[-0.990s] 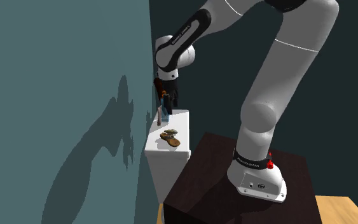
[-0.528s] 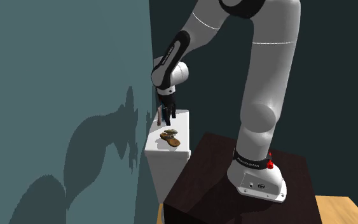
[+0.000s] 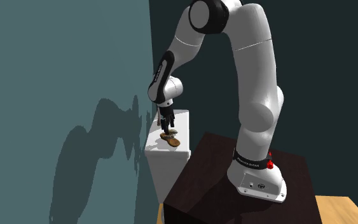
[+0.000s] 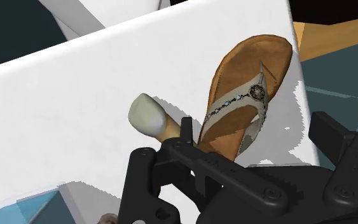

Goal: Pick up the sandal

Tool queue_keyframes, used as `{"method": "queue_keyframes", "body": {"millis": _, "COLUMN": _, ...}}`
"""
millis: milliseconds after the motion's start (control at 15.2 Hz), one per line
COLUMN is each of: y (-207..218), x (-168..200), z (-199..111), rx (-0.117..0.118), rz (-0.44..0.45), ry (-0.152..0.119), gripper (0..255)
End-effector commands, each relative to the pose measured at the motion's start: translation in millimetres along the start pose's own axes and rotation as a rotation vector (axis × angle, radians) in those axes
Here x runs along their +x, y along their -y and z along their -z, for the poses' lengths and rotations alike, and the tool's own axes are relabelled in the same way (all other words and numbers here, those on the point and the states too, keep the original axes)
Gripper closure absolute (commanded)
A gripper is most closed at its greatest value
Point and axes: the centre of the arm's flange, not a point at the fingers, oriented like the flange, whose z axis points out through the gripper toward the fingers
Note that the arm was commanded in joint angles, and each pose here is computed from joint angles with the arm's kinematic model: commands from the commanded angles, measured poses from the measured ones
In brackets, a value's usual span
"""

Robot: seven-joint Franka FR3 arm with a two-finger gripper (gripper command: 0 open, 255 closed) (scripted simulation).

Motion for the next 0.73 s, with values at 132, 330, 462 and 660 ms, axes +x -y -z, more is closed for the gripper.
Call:
{"method": "queue_keyframes", "body": {"millis": 132, "y": -1.9, "x": 2.3, "z": -24.3, "rx": 0.0, "rz": 0.0, "ry": 0.0, "gripper": 0}}
{"method": "queue_keyframes", "body": {"millis": 330, "y": -2.8, "x": 4.6, "z": -37.7, "rx": 0.0, "rz": 0.0, "ry": 0.0, "gripper": 0}}
{"method": "queue_keyframes", "body": {"millis": 462, "y": -3.0, "x": 4.4, "z": -37.6, "rx": 0.0, "rz": 0.0, "ry": 0.0, "gripper": 255}}
{"method": "queue_keyframes", "body": {"millis": 660, "y": -2.6, "x": 4.6, "z": -37.3, "rx": 0.0, "rz": 0.0, "ry": 0.0, "gripper": 255}}
